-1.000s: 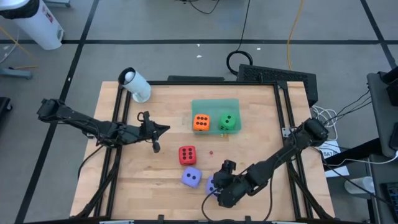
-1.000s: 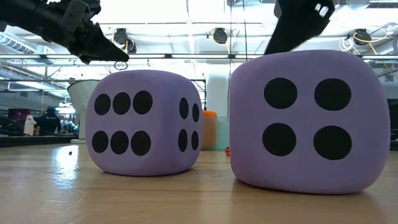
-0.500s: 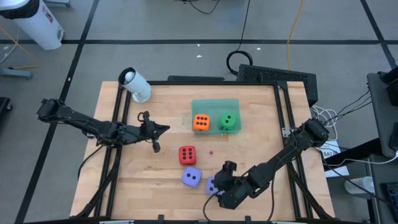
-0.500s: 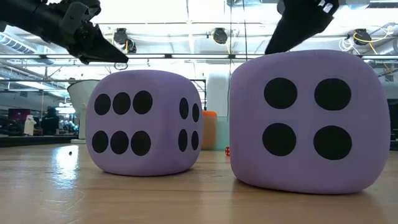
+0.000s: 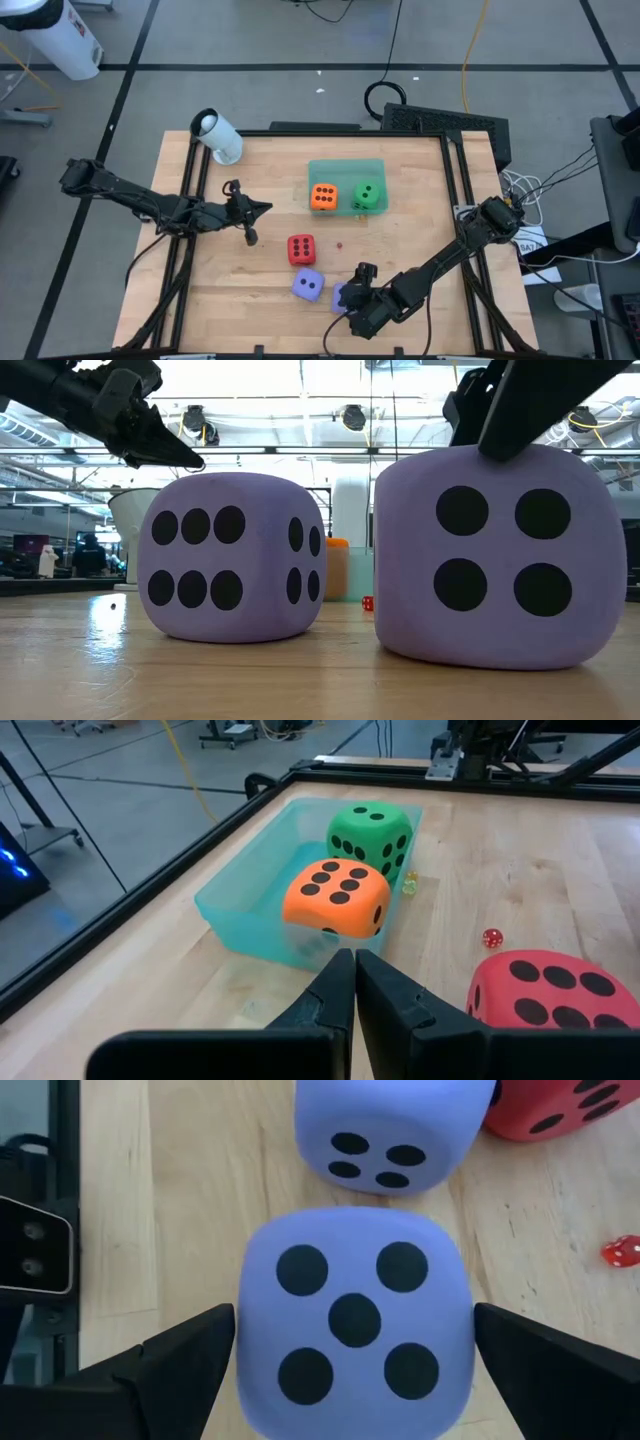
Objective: Pick & Place Dice
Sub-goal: Put the big purple die into the green bin
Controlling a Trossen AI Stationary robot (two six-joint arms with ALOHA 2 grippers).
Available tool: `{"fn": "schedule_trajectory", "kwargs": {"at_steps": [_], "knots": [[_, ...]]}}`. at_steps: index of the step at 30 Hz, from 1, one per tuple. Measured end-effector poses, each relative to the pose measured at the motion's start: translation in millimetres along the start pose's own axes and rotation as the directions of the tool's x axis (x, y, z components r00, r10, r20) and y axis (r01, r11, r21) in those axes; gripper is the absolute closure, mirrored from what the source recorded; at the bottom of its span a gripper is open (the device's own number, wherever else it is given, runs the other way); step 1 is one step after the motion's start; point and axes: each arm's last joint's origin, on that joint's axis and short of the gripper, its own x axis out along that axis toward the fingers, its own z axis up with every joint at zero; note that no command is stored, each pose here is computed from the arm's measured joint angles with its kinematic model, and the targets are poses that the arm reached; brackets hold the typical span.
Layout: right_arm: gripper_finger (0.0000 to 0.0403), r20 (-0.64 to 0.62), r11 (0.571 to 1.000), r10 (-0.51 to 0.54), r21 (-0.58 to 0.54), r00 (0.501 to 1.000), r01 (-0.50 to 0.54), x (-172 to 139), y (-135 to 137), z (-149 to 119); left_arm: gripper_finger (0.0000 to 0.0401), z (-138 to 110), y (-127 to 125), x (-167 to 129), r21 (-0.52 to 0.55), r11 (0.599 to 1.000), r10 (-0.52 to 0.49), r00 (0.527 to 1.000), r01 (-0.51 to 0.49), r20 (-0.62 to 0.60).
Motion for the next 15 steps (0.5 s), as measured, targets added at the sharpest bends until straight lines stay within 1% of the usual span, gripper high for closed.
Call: {"fn": "schedule_trajectory", "kwargs": {"at_steps": [6,15], "knots": [[0.0007,-0.033,0.998,0.039,-0.044,0.999,-0.040,0.9,0.8,-1.7,0.0375,0.6,-0.1,0.0,-0.005,1.000,-0.002,1.000,0.002,0.005],[0.0007,-0.032,0.997,0.041,-0.068,0.999,-0.043,11.8,-4.3,-11.1,0.0375,0.8,-0.2,0.0,-0.020,1.000,-0.003,1.000,0.004,0.007]]}}
